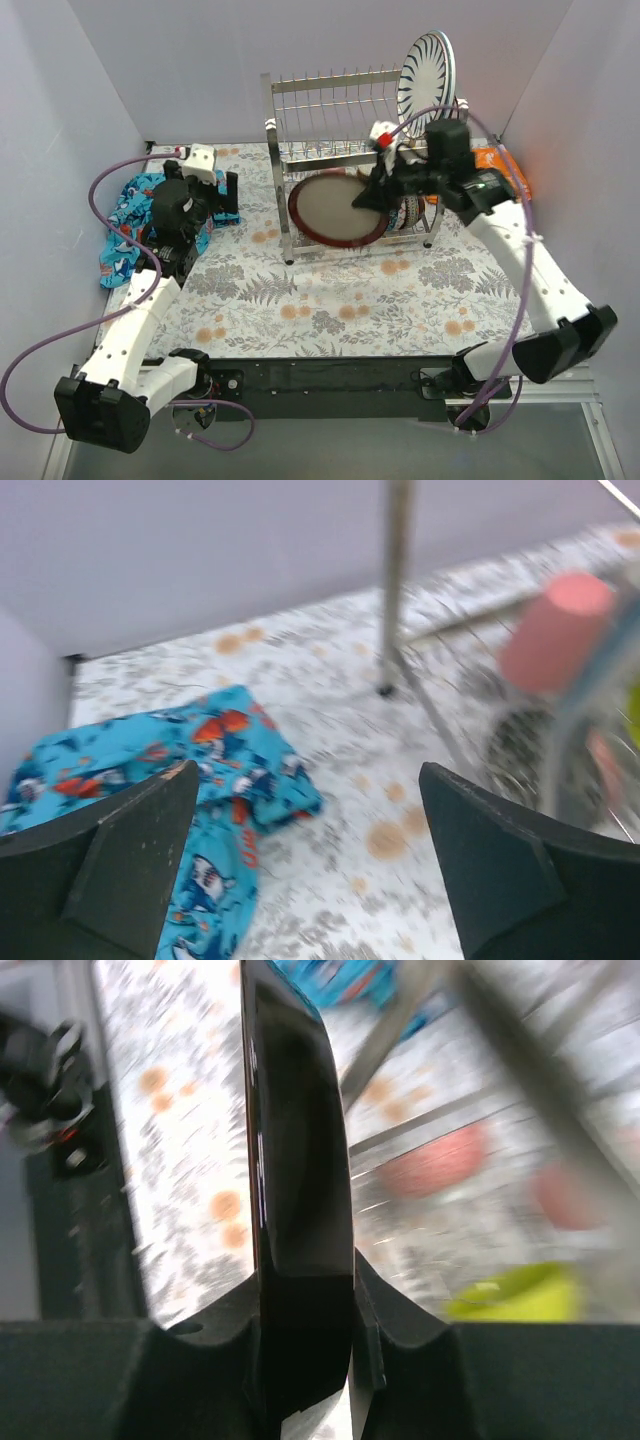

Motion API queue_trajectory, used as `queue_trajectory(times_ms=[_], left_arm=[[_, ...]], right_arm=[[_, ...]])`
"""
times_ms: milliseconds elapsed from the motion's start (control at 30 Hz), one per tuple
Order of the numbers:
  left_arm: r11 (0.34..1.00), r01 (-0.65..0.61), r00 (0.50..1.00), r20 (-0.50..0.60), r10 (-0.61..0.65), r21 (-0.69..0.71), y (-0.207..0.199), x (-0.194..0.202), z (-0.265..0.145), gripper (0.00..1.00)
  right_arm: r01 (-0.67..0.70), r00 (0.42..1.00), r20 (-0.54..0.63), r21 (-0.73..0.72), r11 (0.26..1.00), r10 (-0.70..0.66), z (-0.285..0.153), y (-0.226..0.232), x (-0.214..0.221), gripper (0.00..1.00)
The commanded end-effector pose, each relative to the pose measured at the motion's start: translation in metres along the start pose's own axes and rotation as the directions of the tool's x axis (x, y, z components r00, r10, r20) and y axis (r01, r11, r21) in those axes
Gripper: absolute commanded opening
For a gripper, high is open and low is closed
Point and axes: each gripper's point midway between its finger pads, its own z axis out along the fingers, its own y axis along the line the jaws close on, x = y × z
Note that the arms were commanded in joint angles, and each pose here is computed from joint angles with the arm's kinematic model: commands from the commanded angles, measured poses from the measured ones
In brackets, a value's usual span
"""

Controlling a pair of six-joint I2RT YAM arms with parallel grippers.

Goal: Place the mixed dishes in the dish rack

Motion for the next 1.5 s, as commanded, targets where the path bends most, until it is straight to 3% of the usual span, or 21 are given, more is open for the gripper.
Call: queue_trajectory(times_ms=[0, 133, 167, 267, 300, 367, 467, 500, 567, 600, 767, 833, 933, 1300, 1467], left_arm=[[0.946, 0.107, 0.988, 0.141, -0.066, -0.305, 0.062, -0.022, 0.007, 0.87], [0.935, 0.207, 0.978, 0.097, -0.186, -0.288, 0.052, 0.015, 0.016, 0.68], [0.932, 0.226, 0.974, 0.084, -0.210, -0.282, 0.049, 0.024, 0.017, 0.55], [0.924, 0.282, 0.957, 0.013, -0.289, -0.257, 0.035, 0.057, 0.017, 0.27], [0.925, 0.288, 0.953, -0.017, -0.302, -0.248, 0.030, 0.070, 0.016, 0.11], [0.925, 0.320, 0.941, -0.049, -0.336, -0.205, 0.018, 0.080, 0.013, 0.00], [0.918, 0.361, 0.920, -0.097, -0.379, -0.163, 0.004, 0.093, 0.008, 0.00], [0.917, 0.368, 0.918, -0.097, -0.385, -0.153, 0.002, 0.092, 0.006, 0.00], [0.914, 0.382, 0.912, -0.107, -0.397, -0.136, -0.002, 0.094, 0.004, 0.00], [0.914, 0.385, 0.911, -0.104, -0.398, -0.130, -0.003, 0.092, 0.003, 0.00], [0.915, 0.382, 0.911, -0.113, -0.397, -0.129, -0.004, 0.096, 0.000, 0.00], [0.914, 0.384, 0.909, -0.118, -0.399, -0.129, -0.005, 0.098, 0.000, 0.00], [0.912, 0.394, 0.905, -0.126, -0.407, -0.116, -0.009, 0.100, 0.000, 0.00], [0.906, 0.413, 0.894, -0.149, -0.422, -0.092, -0.016, 0.111, 0.005, 0.00], [0.896, 0.432, 0.881, -0.164, -0.443, -0.101, -0.017, 0.116, 0.009, 0.00]], right_arm=[[0.258, 0.917, 0.250, 0.223, 0.940, -0.311, -0.098, 0.025, -0.132, 0.01], [0.293, 0.849, 0.327, 0.363, 0.885, -0.416, -0.139, 0.031, -0.195, 0.01], [0.291, 0.820, 0.360, 0.407, 0.866, -0.445, -0.156, 0.037, -0.215, 0.01], [0.162, 0.791, 0.429, 0.539, 0.826, -0.435, -0.179, 0.018, -0.245, 0.01], [0.092, 0.758, 0.460, 0.627, 0.774, -0.463, -0.196, 0.005, -0.258, 0.01], [-0.018, 0.724, 0.503, 0.698, 0.716, -0.472, -0.214, -0.010, -0.265, 0.01], [-0.171, 0.709, 0.503, 0.803, 0.571, -0.494, -0.236, -0.047, -0.265, 0.01], [-0.238, 0.713, 0.495, 0.837, 0.492, -0.497, -0.246, -0.064, -0.261, 0.01], [-0.283, 0.730, 0.476, 0.863, 0.417, -0.490, -0.244, -0.079, -0.254, 0.01], [-0.311, 0.734, 0.454, 0.886, 0.345, -0.506, -0.252, -0.088, -0.252, 0.01], [-0.304, 0.751, 0.379, 0.926, 0.226, -0.541, -0.237, -0.096, -0.249, 0.01], [-0.325, 0.762, 0.338, 0.937, 0.126, -0.553, -0.241, -0.102, -0.248, 0.01], [-0.354, 0.770, 0.340, 0.932, 0.083, -0.540, -0.236, -0.107, -0.248, 0.01], [-0.325, 0.783, 0.296, 0.945, 0.047, -0.546, -0.235, -0.110, -0.251, 0.01], [-0.291, 0.805, 0.286, 0.954, 0.074, -0.519, -0.222, -0.114, -0.243, 0.01]])
